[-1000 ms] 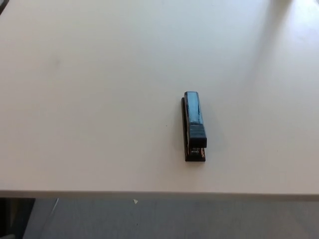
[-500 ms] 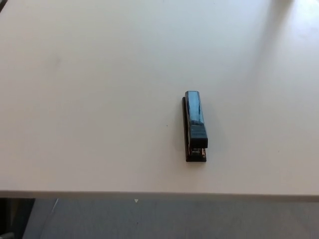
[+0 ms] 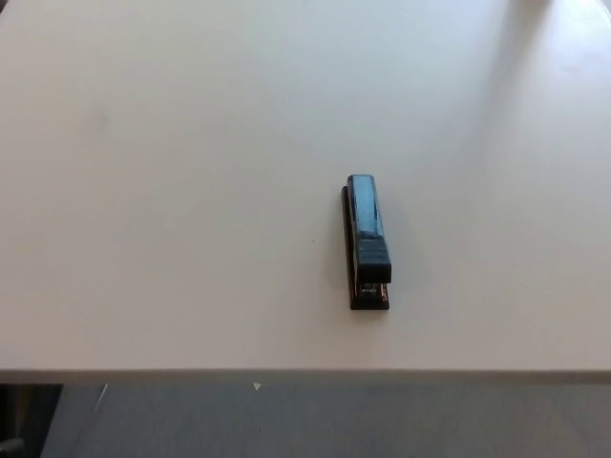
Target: The robot uses its right hand to press on the stapler that is in the middle of the desk
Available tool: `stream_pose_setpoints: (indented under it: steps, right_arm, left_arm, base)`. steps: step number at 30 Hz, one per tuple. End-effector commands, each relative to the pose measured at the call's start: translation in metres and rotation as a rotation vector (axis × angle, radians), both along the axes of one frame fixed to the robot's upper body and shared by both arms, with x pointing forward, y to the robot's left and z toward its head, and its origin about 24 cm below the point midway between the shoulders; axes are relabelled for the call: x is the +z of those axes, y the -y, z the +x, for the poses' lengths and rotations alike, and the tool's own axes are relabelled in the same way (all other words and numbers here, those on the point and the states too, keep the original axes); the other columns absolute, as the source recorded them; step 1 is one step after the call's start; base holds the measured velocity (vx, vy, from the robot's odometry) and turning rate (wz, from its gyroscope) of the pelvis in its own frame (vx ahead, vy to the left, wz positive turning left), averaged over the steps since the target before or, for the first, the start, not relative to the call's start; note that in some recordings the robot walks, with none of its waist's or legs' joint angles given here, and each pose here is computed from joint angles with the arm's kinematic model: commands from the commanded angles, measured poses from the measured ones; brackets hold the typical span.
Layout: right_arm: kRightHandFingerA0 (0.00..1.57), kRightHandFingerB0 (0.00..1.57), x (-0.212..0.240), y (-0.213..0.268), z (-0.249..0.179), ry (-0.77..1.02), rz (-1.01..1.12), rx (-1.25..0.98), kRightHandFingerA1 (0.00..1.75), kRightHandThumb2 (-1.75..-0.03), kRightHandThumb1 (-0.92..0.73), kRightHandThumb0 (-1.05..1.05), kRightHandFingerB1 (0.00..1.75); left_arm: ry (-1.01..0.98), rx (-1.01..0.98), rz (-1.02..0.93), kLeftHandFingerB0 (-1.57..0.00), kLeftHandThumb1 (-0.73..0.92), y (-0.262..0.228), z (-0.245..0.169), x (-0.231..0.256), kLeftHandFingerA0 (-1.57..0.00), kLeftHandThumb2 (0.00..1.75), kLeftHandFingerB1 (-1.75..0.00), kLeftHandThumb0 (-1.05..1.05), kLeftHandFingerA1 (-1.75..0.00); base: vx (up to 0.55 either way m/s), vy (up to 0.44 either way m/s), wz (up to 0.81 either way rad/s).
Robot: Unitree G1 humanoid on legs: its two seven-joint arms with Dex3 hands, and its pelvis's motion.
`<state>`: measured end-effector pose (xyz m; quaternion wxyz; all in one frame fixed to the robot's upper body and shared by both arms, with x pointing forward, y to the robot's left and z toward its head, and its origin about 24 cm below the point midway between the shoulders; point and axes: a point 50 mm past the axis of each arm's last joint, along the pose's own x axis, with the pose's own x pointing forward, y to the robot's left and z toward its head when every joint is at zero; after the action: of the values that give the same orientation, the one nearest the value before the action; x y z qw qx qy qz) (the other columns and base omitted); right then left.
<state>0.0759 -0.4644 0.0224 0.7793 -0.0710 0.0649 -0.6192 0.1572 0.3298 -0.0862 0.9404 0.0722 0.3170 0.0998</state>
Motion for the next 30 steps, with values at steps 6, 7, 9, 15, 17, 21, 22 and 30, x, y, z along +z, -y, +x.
stream_pose_setpoints:
  steps: [6,7,9,15,17,21,22,30]
  right_arm:
    - [1.3,0.87,0.175,0.012,0.067,0.465,-0.415,0.069,0.96,-0.66,-0.8,-0.31,0.86]
    - [1.3,0.87,0.187,0.006,0.074,0.492,-0.441,0.092,0.96,-0.66,-0.8,-0.31,0.86]
    - [1.34,0.8,0.216,-0.015,0.093,0.551,-0.481,0.161,1.03,-0.63,-0.81,-0.37,0.94]
    - [1.38,0.8,0.282,-0.071,0.152,0.64,-0.563,0.448,1.09,-0.73,-0.71,-0.31,1.09]
    - [1.36,0.8,0.296,-0.093,0.178,0.694,-0.54,0.547,1.05,-0.79,-0.68,-0.23,1.09]
    - [1.24,0.69,0.309,-0.136,0.228,0.713,-0.455,0.714,1.05,-0.65,-0.85,-0.05,0.95]
    - [1.26,0.75,0.305,-0.144,0.238,0.703,-0.43,0.738,1.03,-0.71,-0.81,0.02,0.96]
    - [1.28,0.79,0.257,-0.201,0.282,0.656,-0.332,1.015,1.09,-0.64,-0.81,-0.12,0.94]
  left_arm:
    - [0.008,0.014,0.006,-0.25,0.92,-0.009,-0.002,0.004,-0.25,0.68,-0.31,-0.66,-0.33]
    - [0.009,0.013,0.005,-0.25,0.92,-0.009,-0.003,0.004,-0.25,0.68,-0.31,-0.66,-0.33]
    - [0.013,0.011,0.003,-0.25,0.92,-0.01,-0.004,0.004,-0.23,0.68,-0.31,-0.64,-0.33]
    - [0.004,-0.005,0.024,-0.24,0.92,-0.01,-0.005,0.005,-0.24,0.69,-0.31,-0.64,-0.33]
    - [0.001,0.003,0.024,-0.25,0.92,-0.01,-0.007,0.004,-0.25,0.69,-0.31,-0.65,-0.33]
    - [0.002,-0.002,0.04,-0.25,0.92,-0.011,-0.006,0.005,-0.26,0.68,-0.31,-0.66,-0.33]
    - [0.011,-0.001,0.026,-0.24,0.92,-0.011,-0.005,0.005,-0.25,0.68,-0.31,-0.64,-0.34]
    - [0.018,0.0,0.009,-0.23,0.91,-0.01,-0.005,0.005,-0.25,0.68,-0.31,-0.67,-0.34]
  base:
    - [0.0,0.0,0.0]
    - [0.0,0.0,0.0]
    - [0.0,0.0,0.0]
    - [0.0,0.0,0.0]
    - [0.0,0.0,0.0]
    - [0.0,0.0,0.0]
    - [0.0,0.0,0.0]
    - [0.0,0.0,0.0]
